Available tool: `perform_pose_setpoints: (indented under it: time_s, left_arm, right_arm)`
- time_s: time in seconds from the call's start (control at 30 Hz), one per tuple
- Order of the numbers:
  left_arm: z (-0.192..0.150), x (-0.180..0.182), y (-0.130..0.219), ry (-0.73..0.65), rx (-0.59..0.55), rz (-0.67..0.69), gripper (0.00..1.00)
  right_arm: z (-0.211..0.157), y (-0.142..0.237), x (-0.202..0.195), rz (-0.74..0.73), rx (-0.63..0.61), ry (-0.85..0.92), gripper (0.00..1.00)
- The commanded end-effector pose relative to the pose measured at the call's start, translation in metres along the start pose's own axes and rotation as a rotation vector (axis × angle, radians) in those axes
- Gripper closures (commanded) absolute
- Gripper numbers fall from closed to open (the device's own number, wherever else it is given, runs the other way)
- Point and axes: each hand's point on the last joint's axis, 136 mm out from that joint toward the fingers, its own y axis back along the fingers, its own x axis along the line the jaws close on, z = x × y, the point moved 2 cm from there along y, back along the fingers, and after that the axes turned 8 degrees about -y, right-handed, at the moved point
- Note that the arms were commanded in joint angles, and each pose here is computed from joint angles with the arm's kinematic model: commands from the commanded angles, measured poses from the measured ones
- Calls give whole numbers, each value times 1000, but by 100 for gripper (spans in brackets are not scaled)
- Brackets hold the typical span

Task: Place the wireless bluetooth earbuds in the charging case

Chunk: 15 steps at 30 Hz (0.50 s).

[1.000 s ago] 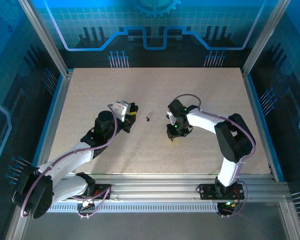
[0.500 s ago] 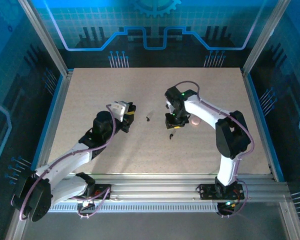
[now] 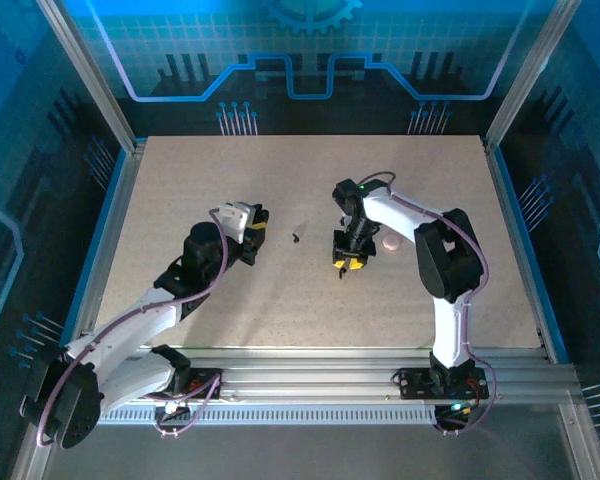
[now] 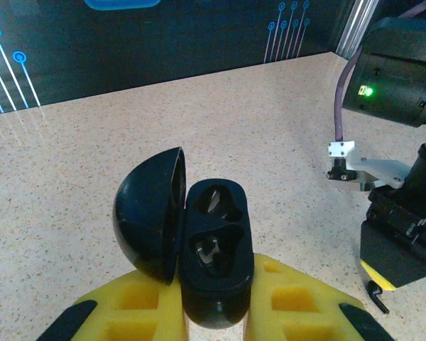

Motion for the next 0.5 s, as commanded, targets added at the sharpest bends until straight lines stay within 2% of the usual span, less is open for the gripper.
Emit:
perform_pose_setpoints:
  time_s: [0.0,0.47]
  left_arm:
    - [12,6,5,9,-30,26,90]
    - [7,11,2,23,-22,25,90]
  right_arm:
    - [8,-1,0,-9,2,-101,66]
    - [14,-21,-5,-46,7,-146,69]
